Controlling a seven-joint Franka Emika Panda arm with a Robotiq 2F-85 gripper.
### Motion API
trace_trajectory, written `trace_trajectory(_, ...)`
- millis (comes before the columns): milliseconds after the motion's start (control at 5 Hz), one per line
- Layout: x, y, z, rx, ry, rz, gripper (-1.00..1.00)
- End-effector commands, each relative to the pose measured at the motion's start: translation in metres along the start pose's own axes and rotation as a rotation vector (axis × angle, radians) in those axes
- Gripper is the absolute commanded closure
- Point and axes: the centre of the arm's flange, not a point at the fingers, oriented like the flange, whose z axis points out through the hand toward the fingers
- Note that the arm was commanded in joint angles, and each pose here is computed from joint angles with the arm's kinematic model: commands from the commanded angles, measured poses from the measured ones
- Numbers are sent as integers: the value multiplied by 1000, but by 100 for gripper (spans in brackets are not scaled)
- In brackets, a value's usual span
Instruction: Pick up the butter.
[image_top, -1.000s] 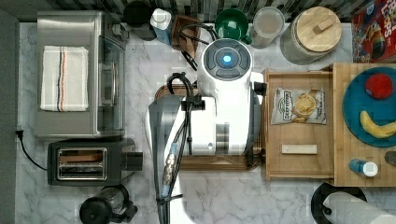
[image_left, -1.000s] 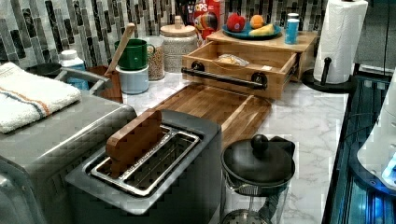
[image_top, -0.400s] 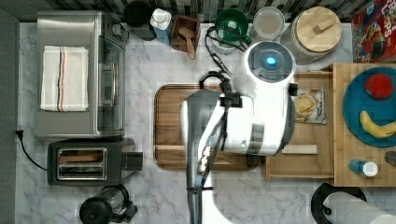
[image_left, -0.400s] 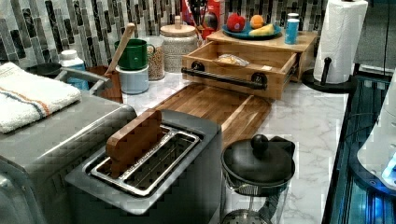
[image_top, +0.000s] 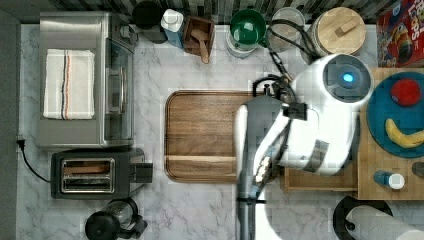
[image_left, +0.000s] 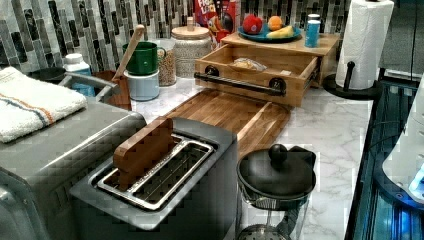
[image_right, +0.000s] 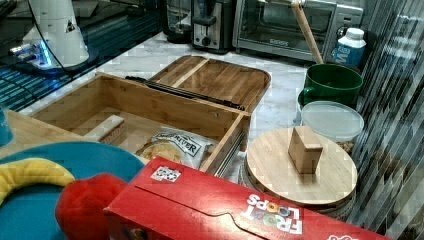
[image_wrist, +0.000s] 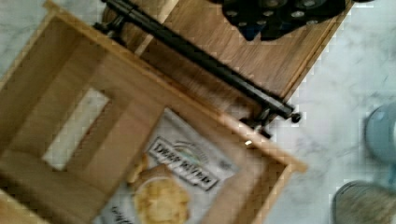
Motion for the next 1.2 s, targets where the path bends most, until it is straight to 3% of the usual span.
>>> trace_trajectory(200, 48, 65, 11, -17, -17, 196, 100)
trace_trajectory(600, 52, 116, 51, 12, 39, 269, 100)
trace_trajectory(800, 62, 129, 55, -31, 19, 288, -100)
trace_trajectory(1000, 75, 140, 61, -58, -33, 331, -100)
trace_trajectory(1200, 78, 153, 71, -49, -13, 362, -100)
